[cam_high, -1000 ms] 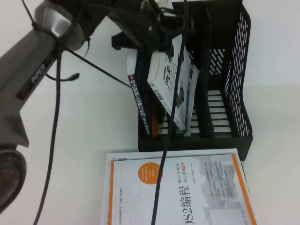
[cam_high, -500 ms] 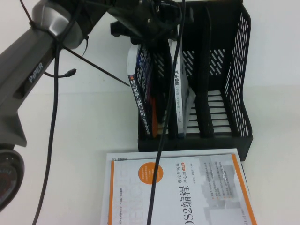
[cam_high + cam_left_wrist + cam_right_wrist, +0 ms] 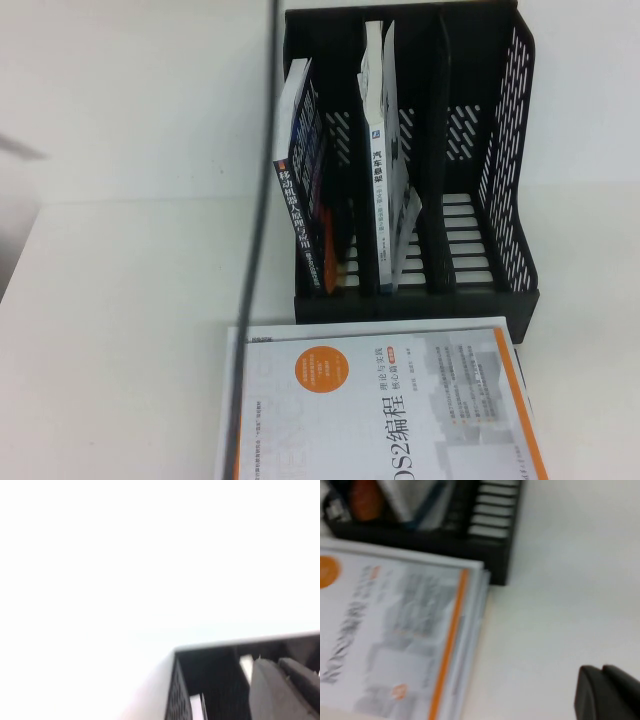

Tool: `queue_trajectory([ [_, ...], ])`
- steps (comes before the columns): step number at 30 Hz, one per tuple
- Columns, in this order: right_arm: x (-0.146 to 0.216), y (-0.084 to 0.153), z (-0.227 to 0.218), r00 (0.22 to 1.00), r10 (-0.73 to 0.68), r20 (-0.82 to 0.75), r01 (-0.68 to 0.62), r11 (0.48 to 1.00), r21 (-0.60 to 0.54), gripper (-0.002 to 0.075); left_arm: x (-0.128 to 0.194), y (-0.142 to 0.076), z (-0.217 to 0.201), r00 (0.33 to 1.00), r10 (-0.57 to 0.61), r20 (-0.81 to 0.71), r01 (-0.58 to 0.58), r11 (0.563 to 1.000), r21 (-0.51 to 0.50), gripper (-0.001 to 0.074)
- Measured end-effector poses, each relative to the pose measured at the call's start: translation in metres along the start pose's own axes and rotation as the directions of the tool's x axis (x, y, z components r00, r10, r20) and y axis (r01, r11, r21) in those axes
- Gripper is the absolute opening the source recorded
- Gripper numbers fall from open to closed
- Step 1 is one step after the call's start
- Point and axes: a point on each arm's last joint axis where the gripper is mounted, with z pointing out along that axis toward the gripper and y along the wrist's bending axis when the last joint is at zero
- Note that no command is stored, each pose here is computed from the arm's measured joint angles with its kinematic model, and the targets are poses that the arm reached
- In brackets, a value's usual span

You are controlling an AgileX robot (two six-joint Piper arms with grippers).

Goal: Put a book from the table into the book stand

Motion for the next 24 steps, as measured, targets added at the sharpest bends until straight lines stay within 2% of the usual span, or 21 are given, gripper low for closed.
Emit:
queue_trajectory([
  [5, 0.042, 0.003, 0.011, 1.000, 0.020, 0.022, -0.017, 0.994, -0.111, -0.0003, -0.019, 0.010, -0.058, 0.994, 0.018, 0.104, -0.020, 1.000, 0.015, 0.0001],
  [9, 0.069, 0.001, 0.022, 0.999, 0.027, 0.035, -0.022, 0.991, -0.130, -0.0003, -0.004, 0.018, -0.080, 0.991, 0.037, 0.130, -0.042, 0.998, 0.037, 0.0001],
  [14, 0.086, 0.000, 0.029, 0.998, 0.029, 0.049, -0.022, 0.990, -0.137, -0.0003, 0.045, 0.031, -0.098, 0.983, 0.078, 0.164, -0.094, 0.991, 0.092, 0.0000],
  [19, 0.088, -0.001, 0.030, 0.999, 0.027, 0.043, -0.021, 0.991, -0.135, -0.0003, 0.119, 0.047, -0.105, 0.977, 0.105, 0.188, -0.136, 0.978, 0.160, 0.0000],
  [24, 0.090, -0.001, 0.030, 0.999, 0.024, 0.030, -0.019, 0.991, -0.131, -0.0003, 0.174, 0.058, -0.104, 0.977, 0.118, 0.178, -0.154, 0.967, 0.202, 0.0000],
])
